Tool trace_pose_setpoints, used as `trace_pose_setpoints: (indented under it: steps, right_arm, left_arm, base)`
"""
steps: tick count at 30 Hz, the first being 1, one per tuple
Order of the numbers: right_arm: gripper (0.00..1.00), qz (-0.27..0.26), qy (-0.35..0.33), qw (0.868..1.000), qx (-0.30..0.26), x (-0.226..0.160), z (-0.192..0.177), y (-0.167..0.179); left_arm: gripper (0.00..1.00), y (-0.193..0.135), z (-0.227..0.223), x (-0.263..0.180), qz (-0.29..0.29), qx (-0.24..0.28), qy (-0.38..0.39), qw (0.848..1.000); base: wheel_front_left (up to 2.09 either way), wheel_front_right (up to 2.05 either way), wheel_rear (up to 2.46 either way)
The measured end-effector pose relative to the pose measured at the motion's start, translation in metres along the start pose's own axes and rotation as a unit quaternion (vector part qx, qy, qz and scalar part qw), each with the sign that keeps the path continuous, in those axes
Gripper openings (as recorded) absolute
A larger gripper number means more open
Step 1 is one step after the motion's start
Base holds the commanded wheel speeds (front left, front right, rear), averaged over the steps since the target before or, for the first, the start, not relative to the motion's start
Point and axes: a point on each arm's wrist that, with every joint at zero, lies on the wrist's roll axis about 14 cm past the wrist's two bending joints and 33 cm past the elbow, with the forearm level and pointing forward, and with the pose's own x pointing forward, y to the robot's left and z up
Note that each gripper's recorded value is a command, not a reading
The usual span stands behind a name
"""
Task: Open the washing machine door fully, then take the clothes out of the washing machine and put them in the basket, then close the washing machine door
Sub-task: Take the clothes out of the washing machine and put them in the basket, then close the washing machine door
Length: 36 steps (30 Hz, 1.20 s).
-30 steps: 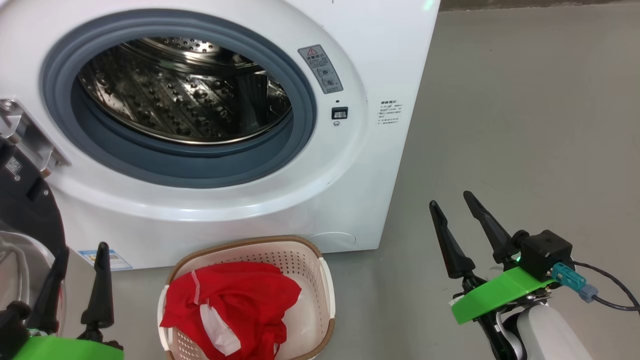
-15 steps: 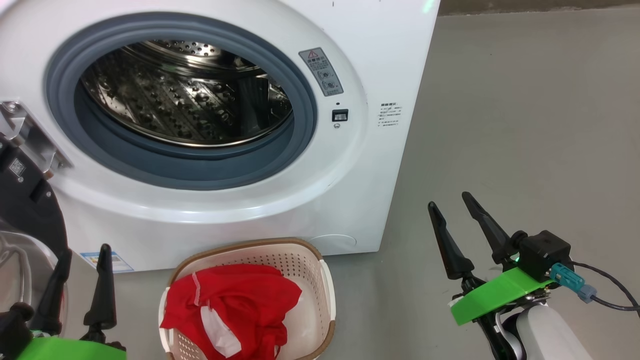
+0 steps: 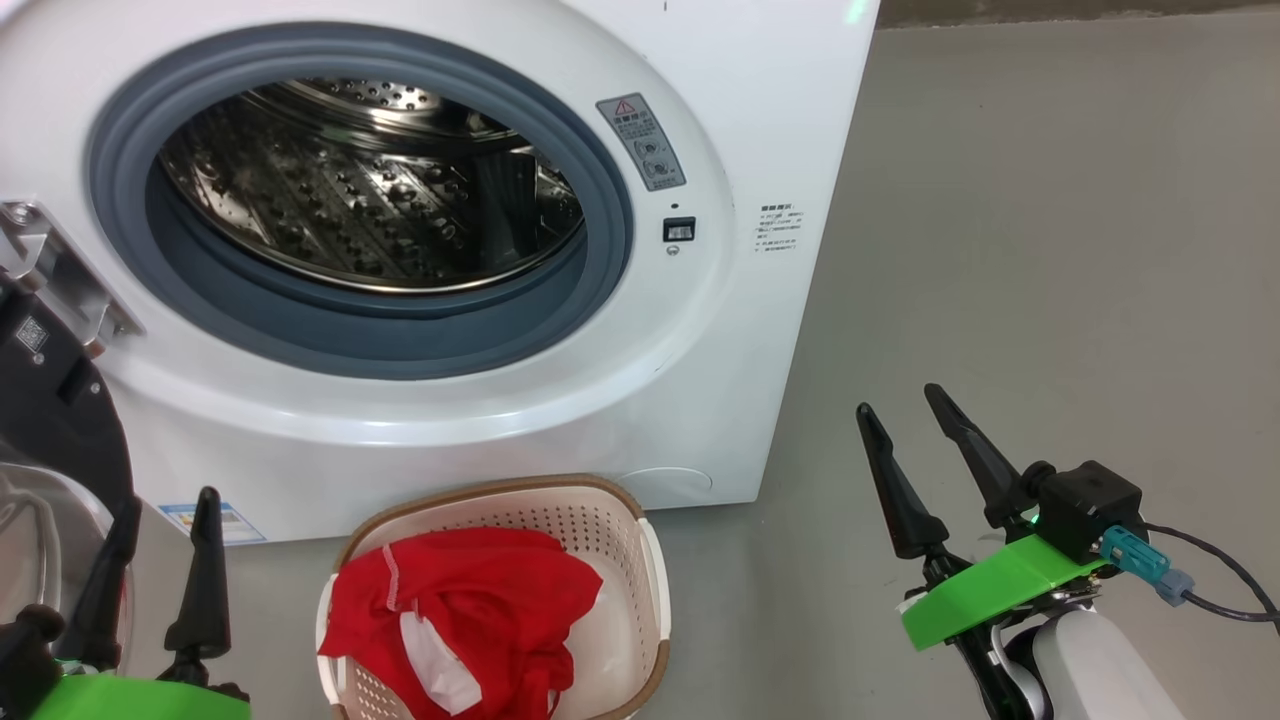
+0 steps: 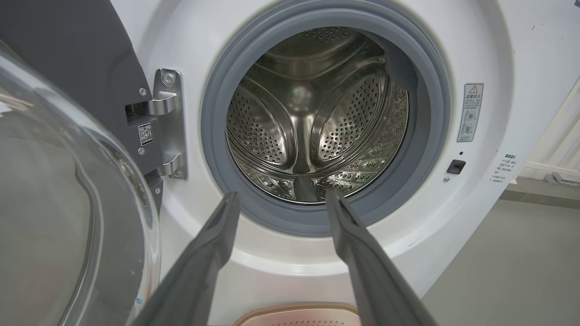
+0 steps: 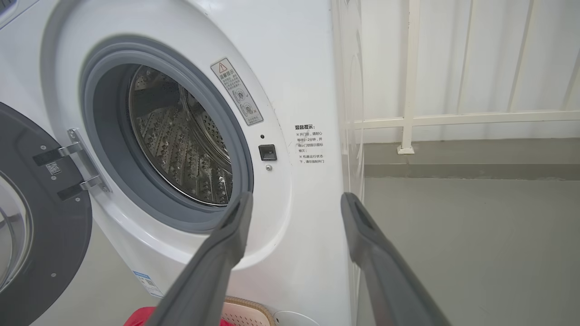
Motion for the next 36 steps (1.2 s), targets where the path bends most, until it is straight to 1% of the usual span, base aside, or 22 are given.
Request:
trace_pose_setpoints:
  steps: [19,25,36]
  right_arm:
    - [1.00,-0.003,-0.001,1.000,0.002,-0.0005,0.0007,-0.0016]
    - [1.00,-0.003,-0.003,1.000,0.002,-0.0011,0.0022,-0.0018]
    - [1.00,-0.003,-0.002,1.000,0.002,-0.0010,0.0015,-0.0015]
  left_arm:
    - [1.00,0.0009,0.0003,0.0002,-0.001,-0.001,0.000,1.000]
    - [1.00,0.0001,0.0013,0.0002,-0.002,-0.002,-0.002,1.000]
    - [1.00,0.0003,0.0011,-0.0004,-0.001,-0.002,-0.002,1.000]
  base:
    - [-0.09,0.09,0.00]
    - [-1.13,1.13,0.00]
    - [-1.80,1.80,0.00]
